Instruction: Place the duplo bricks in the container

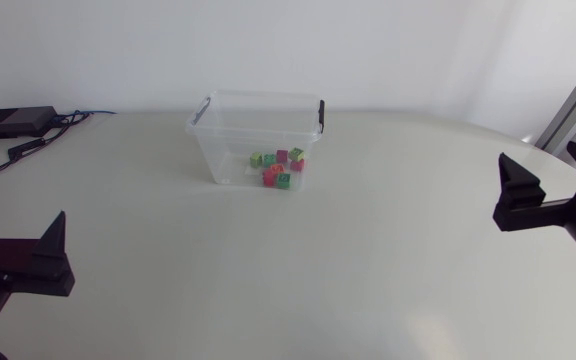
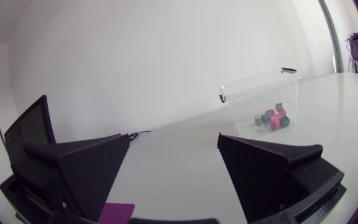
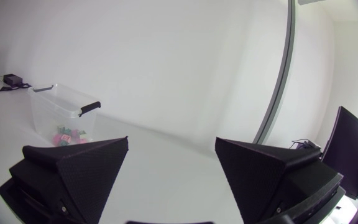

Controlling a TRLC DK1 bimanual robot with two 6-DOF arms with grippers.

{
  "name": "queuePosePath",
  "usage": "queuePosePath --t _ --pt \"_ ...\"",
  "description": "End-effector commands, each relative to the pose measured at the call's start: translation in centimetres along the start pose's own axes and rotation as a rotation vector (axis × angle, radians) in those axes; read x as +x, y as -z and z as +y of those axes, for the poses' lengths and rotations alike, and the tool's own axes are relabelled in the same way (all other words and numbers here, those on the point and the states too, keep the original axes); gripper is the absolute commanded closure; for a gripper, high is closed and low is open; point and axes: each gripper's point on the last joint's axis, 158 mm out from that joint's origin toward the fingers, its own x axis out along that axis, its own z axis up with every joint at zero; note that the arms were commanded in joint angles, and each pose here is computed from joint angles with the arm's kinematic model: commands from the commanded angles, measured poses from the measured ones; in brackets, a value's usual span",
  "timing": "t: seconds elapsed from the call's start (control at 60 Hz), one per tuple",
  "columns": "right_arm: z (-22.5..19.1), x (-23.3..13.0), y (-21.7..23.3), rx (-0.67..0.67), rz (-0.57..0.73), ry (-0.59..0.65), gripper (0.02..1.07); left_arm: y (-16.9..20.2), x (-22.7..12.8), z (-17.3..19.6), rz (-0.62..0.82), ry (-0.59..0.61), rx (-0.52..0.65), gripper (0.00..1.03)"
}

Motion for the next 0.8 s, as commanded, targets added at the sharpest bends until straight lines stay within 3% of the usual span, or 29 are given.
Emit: queuePosePath --t 0.0,0.783 --pt "0.3 -0.3 2.0 0.044 0.023 -0.005 0.06 0.6 0.3 -0.3 -0.008 0.005 -0.049 0.04" --pt "2.6 -2.4 9.8 0.276 -0.014 -0.071 0.07 3.6 1.4 -3.9 -0.012 0.135 -0.355 0.04"
